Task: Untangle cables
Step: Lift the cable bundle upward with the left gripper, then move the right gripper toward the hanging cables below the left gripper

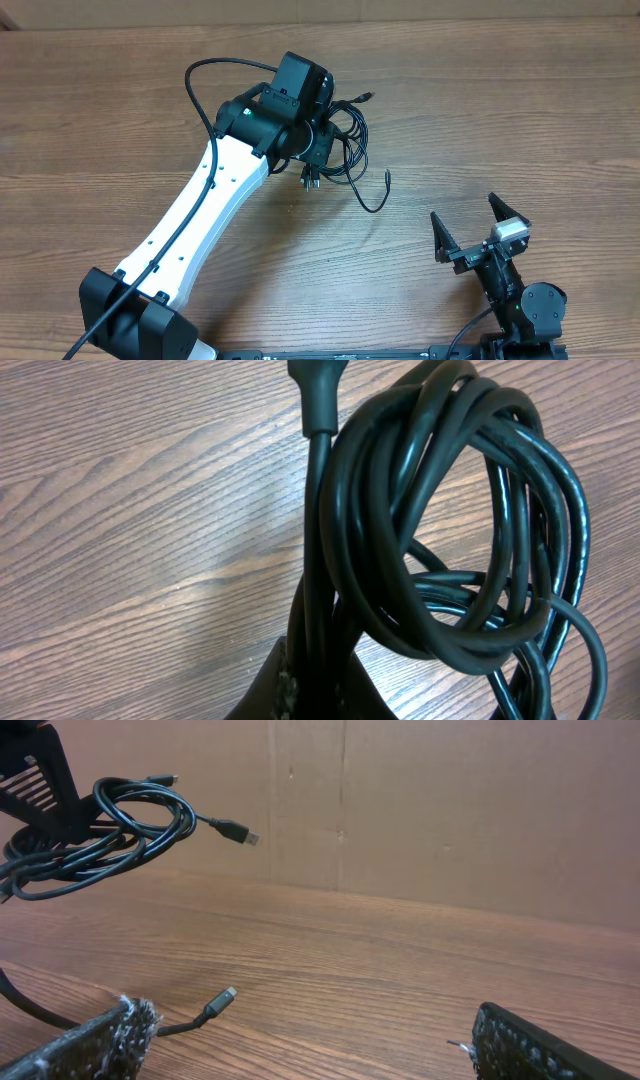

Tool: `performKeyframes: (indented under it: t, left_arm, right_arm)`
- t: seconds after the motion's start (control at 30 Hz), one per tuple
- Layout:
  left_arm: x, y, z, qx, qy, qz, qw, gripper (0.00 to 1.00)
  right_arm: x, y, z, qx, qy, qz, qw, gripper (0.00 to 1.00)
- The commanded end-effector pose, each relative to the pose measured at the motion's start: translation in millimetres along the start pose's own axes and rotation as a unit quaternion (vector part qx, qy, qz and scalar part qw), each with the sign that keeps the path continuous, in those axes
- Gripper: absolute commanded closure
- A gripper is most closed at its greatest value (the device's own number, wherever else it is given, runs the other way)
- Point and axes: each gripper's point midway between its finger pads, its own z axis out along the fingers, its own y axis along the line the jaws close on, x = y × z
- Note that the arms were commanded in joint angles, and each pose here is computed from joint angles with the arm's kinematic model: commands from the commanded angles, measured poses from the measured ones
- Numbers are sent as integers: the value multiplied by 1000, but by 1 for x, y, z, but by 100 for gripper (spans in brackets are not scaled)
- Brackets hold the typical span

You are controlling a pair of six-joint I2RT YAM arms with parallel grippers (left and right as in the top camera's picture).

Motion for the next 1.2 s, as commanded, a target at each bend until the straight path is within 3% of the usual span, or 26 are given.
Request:
performKeyframes:
  t: [0.0, 0.43, 0.7, 0.8, 0.9, 1.0, 1.1, 1.17]
  left_arm:
    - [-11, -5, -9, 16, -15, -9, 1000, 96]
    - [-10, -5, -9, 16, -15, -12, 1000, 96]
    - [-1, 0, -10, 21, 6, 58, 998, 96]
    - [-1, 6, -12, 25, 6, 93, 995, 96]
    - [0, 9, -13, 42, 7, 142, 989, 96]
    - [-1, 12, -14, 57, 3, 182, 982, 96]
    - [1, 13, -15, 64, 3, 241, 968, 96]
    - [6, 14, -15, 64, 9, 297, 953, 96]
  right_arm:
    - [3, -2, 0, 6, 2, 1, 1000, 0]
    - [3, -2, 0, 5, 2, 1, 1000, 0]
    - [3, -25, -1, 72, 2, 1, 997, 0]
    - [-6, -16, 0, 46, -18, -1, 999, 0]
    - [-25, 17, -2, -48, -55, -12, 997, 0]
    - [-31, 31, -5, -95, -62, 54, 992, 0]
    - [-24, 32, -4, -104, -33, 204, 973, 0]
    - [-19, 41, -5, -126, -10, 258, 958, 0]
